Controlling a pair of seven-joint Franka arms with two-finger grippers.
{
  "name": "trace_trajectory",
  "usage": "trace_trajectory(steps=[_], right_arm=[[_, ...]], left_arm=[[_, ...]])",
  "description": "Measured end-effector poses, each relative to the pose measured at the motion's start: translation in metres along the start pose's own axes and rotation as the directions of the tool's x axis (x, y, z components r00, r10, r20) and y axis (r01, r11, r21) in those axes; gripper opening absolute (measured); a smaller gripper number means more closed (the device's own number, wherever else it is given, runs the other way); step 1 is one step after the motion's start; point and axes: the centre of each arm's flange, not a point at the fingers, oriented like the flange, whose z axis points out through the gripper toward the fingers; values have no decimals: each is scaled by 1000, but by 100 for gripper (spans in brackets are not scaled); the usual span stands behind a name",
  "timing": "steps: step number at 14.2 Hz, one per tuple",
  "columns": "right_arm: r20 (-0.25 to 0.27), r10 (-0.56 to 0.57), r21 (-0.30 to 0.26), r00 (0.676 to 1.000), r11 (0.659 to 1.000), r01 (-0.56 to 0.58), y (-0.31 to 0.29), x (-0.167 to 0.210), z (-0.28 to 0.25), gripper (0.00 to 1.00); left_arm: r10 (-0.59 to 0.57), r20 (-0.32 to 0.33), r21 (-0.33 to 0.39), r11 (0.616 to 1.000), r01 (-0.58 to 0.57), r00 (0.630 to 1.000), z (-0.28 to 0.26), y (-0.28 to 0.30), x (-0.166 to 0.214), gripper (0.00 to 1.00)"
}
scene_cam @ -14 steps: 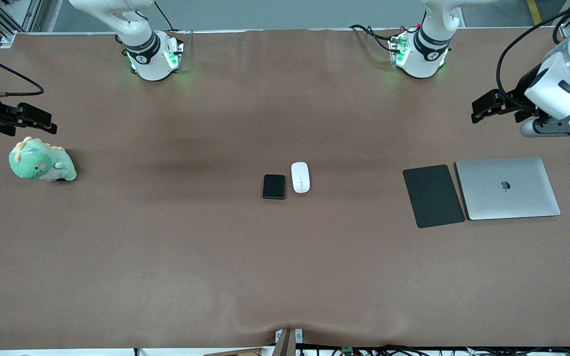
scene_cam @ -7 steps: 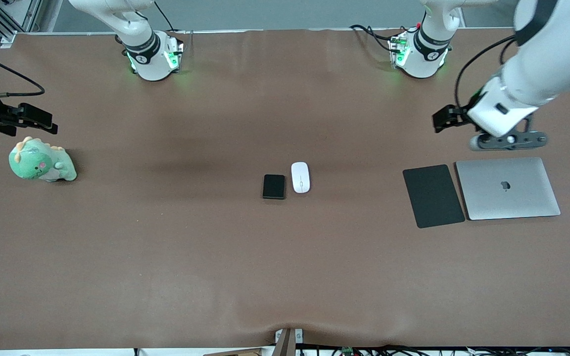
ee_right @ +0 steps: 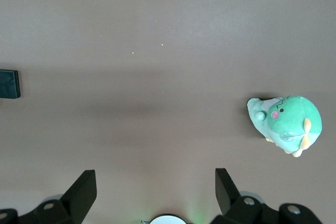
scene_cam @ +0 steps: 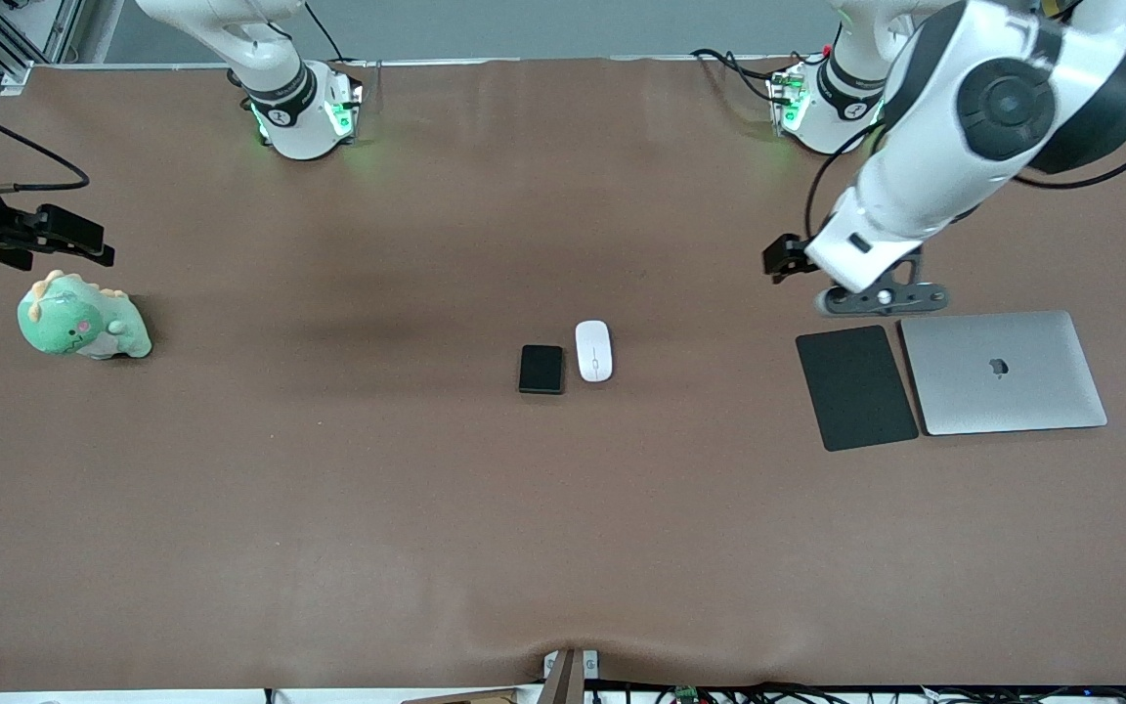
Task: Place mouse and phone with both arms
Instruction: 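Move the left gripper over the white mouse while the right gripper reaches the phone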
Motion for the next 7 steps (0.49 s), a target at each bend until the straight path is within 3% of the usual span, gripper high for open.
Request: trace_trajectory(steps=[4,7], right_arm=[[-3,-6,-1,1000,1000,6,-3,1,0,100],[-20,-18,-2,1000,1000,18,-3,2,-2,100]], left_arm=[[18,35,-29,999,-17,999,61,73,-9,100],[23,12,-2,1000,-23,1000,107,109,-11,100]])
